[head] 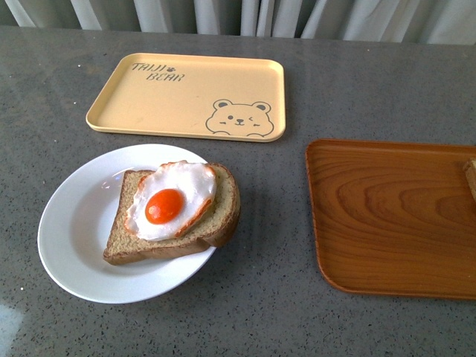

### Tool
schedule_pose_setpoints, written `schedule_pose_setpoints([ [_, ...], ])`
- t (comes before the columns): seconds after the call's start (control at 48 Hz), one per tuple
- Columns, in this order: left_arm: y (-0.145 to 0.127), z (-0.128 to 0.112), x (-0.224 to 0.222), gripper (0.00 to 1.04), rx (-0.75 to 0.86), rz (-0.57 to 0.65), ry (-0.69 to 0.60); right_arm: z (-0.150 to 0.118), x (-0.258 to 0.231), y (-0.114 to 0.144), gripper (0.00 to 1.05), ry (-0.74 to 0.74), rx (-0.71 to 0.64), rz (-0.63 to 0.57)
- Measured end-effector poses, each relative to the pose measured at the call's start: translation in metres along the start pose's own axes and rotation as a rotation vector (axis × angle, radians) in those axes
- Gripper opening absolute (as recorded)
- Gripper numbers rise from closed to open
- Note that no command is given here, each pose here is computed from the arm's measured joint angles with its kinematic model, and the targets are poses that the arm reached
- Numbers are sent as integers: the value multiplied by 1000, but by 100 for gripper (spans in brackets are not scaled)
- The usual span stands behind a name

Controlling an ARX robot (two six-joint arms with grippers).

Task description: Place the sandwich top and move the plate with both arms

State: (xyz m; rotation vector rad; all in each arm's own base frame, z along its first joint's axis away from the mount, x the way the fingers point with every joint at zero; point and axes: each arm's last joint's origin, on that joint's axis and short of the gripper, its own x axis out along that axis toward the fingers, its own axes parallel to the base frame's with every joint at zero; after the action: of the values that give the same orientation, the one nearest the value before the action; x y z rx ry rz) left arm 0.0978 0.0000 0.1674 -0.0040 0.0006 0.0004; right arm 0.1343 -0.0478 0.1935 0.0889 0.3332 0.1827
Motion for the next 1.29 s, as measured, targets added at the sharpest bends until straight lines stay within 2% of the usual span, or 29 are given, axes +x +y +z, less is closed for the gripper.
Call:
schedule_pose_setpoints([
  [0.125,0,0,0,96,0,0,0,17,14,-40,96,-7,25,-72],
  [0.229,0,0,0,96,0,0,0,18,30,-78,96,47,84,-128],
  [0.354,0,0,0,96,0,0,0,-9,51,-145,96,194,277,-165],
  [0.499,0,0,0,96,0,0,0,-37,63,-181,96,281,396,-179],
  [0.791,0,0,0,96,0,0,0,-67,104,-187,96,385,479,-88],
  [1.228,0,0,0,96,0,0,0,-72,131,-178,96,404,508,-40],
  [1.29,0,0,0,96,0,0,0,-72,132,-177,87,408,509,-42],
])
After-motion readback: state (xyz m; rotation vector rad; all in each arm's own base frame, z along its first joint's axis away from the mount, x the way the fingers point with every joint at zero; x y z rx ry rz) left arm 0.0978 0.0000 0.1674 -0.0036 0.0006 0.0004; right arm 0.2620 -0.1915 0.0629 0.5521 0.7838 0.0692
